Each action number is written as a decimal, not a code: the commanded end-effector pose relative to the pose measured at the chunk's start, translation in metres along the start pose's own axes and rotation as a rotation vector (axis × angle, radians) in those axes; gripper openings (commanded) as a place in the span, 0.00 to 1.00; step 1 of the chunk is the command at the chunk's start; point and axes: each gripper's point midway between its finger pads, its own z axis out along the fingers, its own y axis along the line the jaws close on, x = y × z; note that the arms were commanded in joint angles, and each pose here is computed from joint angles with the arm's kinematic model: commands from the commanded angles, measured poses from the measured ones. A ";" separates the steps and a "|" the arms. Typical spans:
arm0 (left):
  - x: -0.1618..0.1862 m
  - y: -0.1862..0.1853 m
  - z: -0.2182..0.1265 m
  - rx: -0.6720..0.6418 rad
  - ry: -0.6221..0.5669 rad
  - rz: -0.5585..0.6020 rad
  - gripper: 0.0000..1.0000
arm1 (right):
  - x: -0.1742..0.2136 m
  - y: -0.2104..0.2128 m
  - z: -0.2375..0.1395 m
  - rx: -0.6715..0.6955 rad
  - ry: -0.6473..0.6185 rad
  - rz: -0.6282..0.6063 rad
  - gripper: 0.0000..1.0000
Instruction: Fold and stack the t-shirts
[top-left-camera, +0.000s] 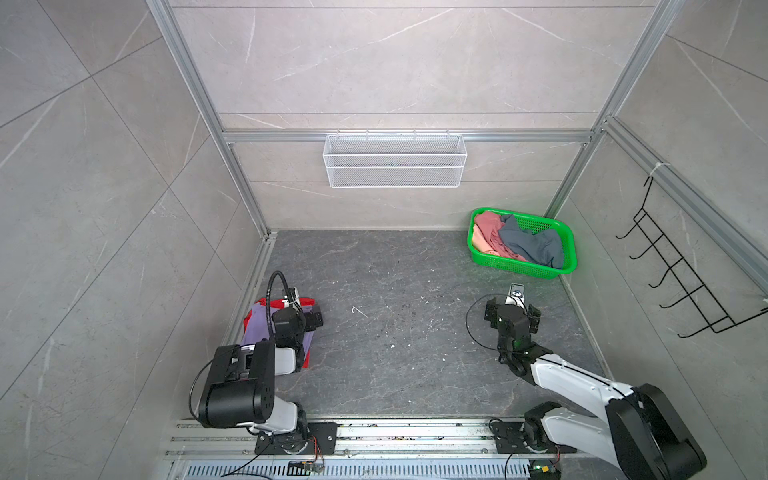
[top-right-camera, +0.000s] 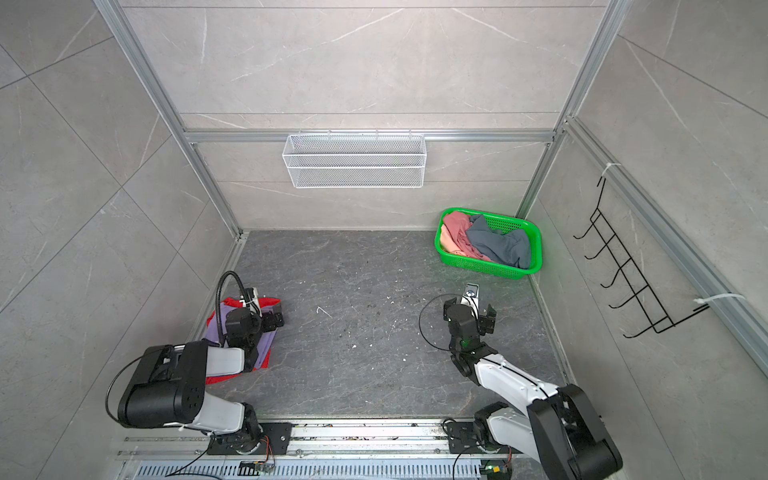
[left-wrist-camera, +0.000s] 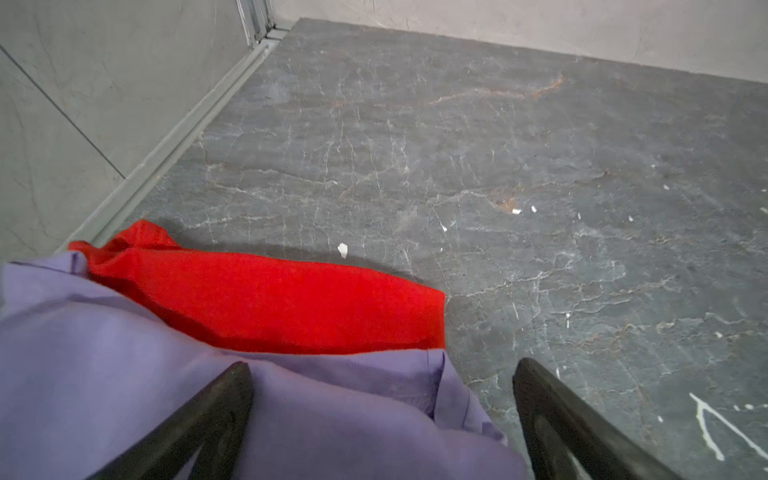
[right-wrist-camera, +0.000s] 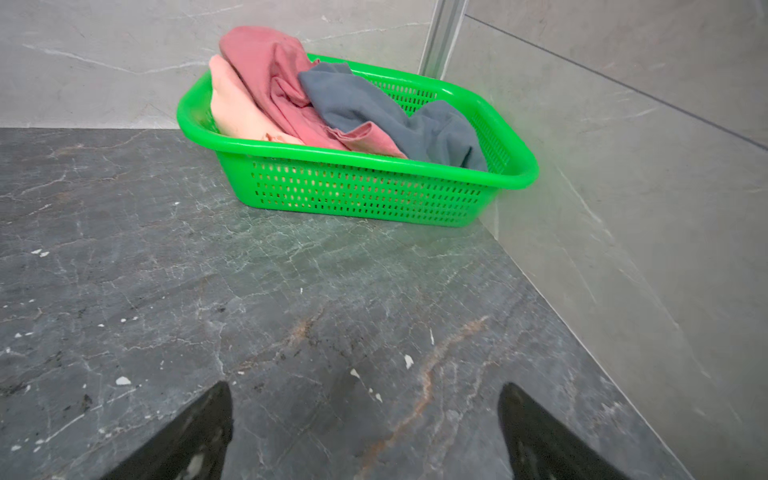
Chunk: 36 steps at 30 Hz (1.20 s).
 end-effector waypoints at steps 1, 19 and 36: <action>-0.037 0.002 0.006 -0.026 -0.109 0.013 1.00 | -0.013 0.014 0.011 -0.052 -0.098 -0.014 1.00; -0.035 0.002 0.008 -0.039 -0.081 0.018 1.00 | 0.014 0.020 0.053 -0.247 -0.020 0.069 1.00; -0.035 0.003 0.009 -0.049 -0.077 0.019 1.00 | 0.014 0.020 0.054 -0.243 -0.014 0.065 1.00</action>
